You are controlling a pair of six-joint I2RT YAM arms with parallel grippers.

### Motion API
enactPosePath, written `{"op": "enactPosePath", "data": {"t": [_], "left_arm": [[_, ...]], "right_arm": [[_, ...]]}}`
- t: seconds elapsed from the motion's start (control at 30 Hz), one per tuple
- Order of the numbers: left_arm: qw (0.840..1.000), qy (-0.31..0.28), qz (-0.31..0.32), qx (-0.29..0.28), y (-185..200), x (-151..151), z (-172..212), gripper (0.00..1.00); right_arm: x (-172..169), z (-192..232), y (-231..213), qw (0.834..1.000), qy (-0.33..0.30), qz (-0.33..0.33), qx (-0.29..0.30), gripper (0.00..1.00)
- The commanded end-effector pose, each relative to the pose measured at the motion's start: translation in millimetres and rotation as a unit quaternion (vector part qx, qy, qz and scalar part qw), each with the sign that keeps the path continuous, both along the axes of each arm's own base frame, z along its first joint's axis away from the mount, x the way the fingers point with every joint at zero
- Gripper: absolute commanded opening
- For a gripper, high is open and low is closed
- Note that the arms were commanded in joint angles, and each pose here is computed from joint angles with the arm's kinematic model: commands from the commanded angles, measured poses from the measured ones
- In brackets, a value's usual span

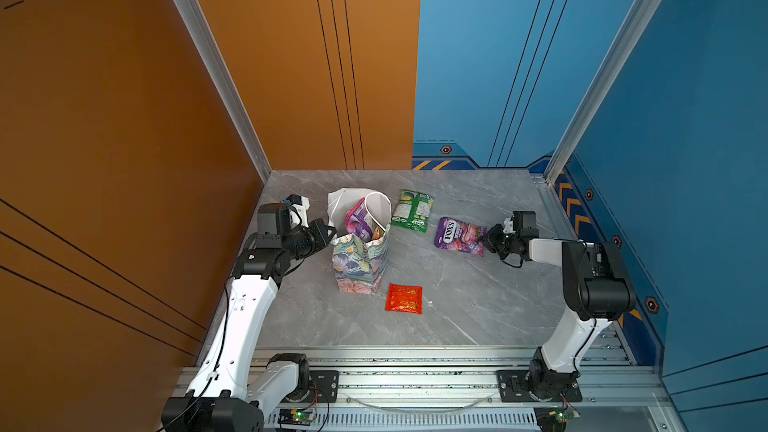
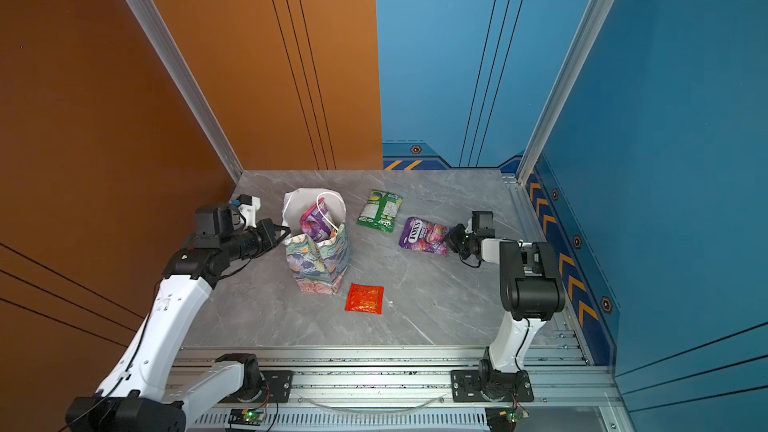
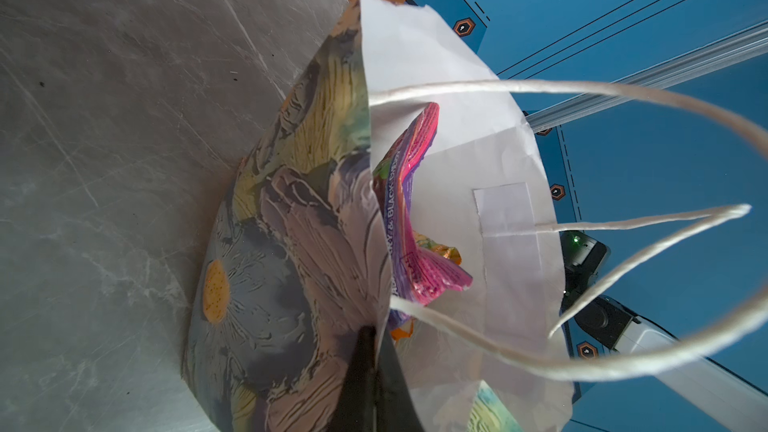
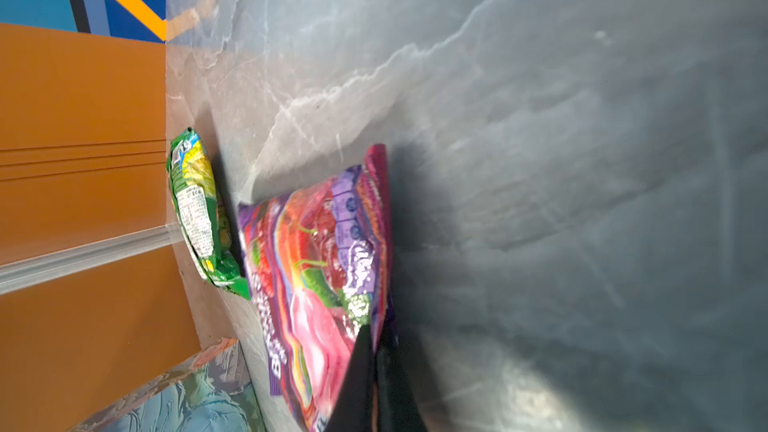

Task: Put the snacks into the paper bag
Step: 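Lower the right gripper and grasp the purple Fox's Berries packet's edge, then lift the purple Fox's Berries packet high with the right gripper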

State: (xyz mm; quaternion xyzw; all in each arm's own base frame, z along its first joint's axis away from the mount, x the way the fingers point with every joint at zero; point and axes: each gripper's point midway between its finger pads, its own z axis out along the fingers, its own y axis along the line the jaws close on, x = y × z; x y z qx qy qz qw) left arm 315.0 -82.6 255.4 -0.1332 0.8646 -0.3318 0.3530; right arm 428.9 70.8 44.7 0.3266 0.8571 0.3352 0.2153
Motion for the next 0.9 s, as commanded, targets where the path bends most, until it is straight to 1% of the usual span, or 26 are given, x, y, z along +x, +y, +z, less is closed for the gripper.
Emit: {"op": "enactPosePath", "data": {"t": [0.0,0.2,0.37,0.63,0.87], "left_arm": [[1.000,0.009,0.001,0.003,2.0,-1.4,-1.1,0.00],[1.000,0.009,0.001,0.003,2.4,-2.4,-1.8,0.00],[1.000,0.007,0.001,0.002,2.9,-2.9,-1.0,0.00],[1.000,0.007,0.000,0.001,3.0,-3.4,-0.7,0.00],[1.000,0.005,-0.001,0.001,2.7,-2.8,-0.1,0.00]], "right_arm": [[0.1,46.6,6.6,0.998,-0.037,0.018,-0.043,0.01],[-7.1,109.2,29.1,0.990,-0.087,0.049,-0.102,0.00],[-14.5,161.7,51.7,0.981,-0.133,0.070,-0.121,0.00],[-34.3,260.3,90.3,0.955,-0.224,0.100,-0.166,0.00],[-50.5,334.1,130.6,0.931,-0.298,0.122,-0.171,0.00]]}}
